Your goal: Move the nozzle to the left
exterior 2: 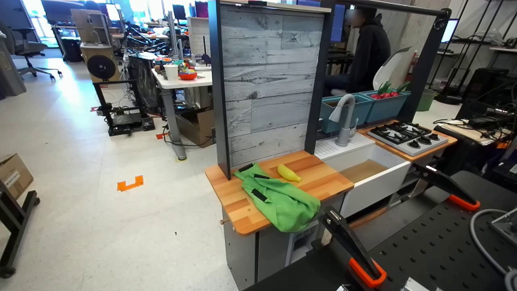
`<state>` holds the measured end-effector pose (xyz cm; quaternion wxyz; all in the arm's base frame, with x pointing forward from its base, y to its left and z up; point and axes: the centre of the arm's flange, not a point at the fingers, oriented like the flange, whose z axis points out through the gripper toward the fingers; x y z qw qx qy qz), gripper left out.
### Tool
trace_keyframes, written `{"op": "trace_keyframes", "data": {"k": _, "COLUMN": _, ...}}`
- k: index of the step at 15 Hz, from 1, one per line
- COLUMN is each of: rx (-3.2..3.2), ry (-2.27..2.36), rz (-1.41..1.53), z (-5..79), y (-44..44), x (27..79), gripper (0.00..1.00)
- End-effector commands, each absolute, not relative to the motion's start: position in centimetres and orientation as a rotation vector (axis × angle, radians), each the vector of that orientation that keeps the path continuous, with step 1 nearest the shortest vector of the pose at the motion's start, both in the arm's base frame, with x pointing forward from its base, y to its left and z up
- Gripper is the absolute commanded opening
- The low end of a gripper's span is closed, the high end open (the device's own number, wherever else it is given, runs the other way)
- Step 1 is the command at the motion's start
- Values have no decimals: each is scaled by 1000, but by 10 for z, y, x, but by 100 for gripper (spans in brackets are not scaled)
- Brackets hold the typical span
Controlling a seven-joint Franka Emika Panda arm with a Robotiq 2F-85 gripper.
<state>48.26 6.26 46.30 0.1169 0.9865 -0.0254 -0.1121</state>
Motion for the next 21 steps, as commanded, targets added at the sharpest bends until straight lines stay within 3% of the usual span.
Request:
{"op": "trace_keyframes", "data": {"k": 1, "rx": 2844, "ry": -113, "rz": -326, "z": 439, "y": 35, "x": 512, "gripper": 100}}
{"op": "trace_keyframes", "data": {"k": 7, "rx": 2842, "ry": -200, "rz": -365, "z": 396, "y": -25, "x": 547, "gripper": 100}}
{"op": "trace_keyframes", "data": {"k": 21, "rx": 3060, "ry": -415, "rz": -87, "z": 297, "y": -91, "x": 640, "gripper": 100}}
